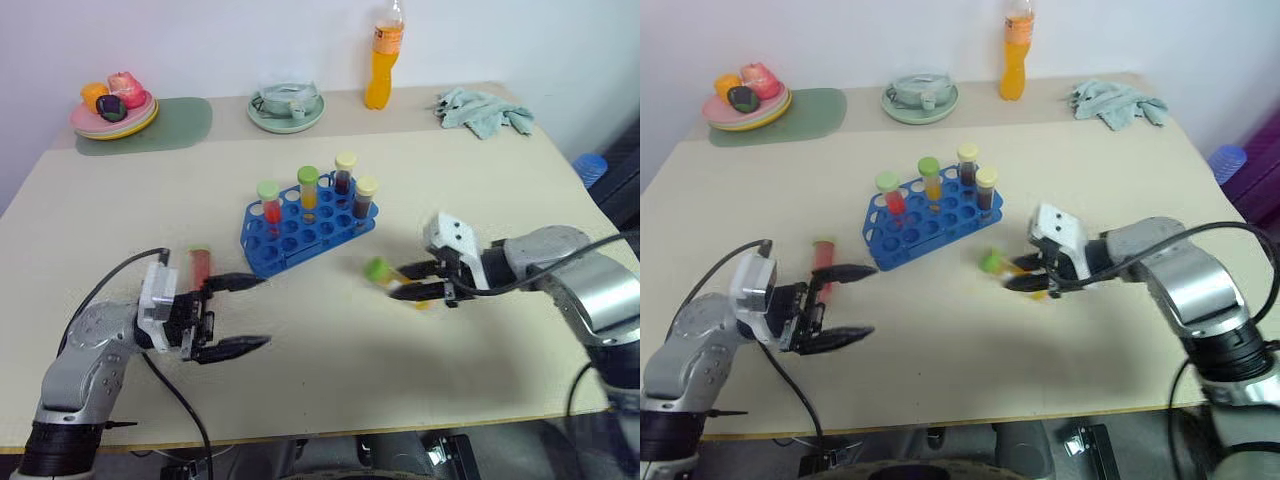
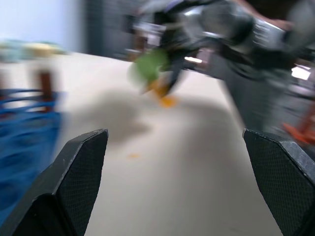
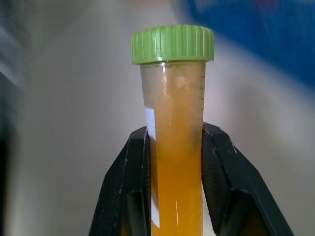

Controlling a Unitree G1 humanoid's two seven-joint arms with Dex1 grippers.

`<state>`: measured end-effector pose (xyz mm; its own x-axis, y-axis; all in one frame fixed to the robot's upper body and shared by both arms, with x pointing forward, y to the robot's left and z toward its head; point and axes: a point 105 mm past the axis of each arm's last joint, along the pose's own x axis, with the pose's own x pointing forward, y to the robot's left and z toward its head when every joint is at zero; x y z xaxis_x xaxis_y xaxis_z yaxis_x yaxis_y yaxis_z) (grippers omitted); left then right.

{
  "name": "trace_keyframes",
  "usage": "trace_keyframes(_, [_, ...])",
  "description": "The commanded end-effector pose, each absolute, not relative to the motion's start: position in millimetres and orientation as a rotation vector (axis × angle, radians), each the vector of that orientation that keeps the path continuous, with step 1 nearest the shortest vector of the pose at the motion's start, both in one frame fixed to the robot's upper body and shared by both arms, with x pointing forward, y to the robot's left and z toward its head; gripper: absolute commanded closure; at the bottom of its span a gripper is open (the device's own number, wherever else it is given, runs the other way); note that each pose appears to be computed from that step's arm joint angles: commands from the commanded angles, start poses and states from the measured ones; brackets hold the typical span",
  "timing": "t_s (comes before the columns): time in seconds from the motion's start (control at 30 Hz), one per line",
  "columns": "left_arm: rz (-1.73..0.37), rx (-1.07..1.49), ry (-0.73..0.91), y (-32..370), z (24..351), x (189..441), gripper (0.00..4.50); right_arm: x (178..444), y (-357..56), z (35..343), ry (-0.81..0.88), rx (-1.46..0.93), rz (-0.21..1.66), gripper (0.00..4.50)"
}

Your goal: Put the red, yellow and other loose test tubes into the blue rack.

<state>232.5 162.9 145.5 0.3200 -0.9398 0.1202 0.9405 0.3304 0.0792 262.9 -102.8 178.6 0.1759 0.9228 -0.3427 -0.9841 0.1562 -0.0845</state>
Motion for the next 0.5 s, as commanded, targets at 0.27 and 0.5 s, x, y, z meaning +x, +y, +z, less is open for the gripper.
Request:
trace_keyframes(0.27, [-0.845, 0.015, -0.307, 177, 171, 260, 0.0, 311, -43, 230, -0.463, -0.035, 1.109, 3.75])
trace_keyframes(0.5, [-0.786, 0.027, -0.308, 179, 175, 265, 0.0, 342, -21, 211, -0.568, 0.105, 0.958, 3.75])
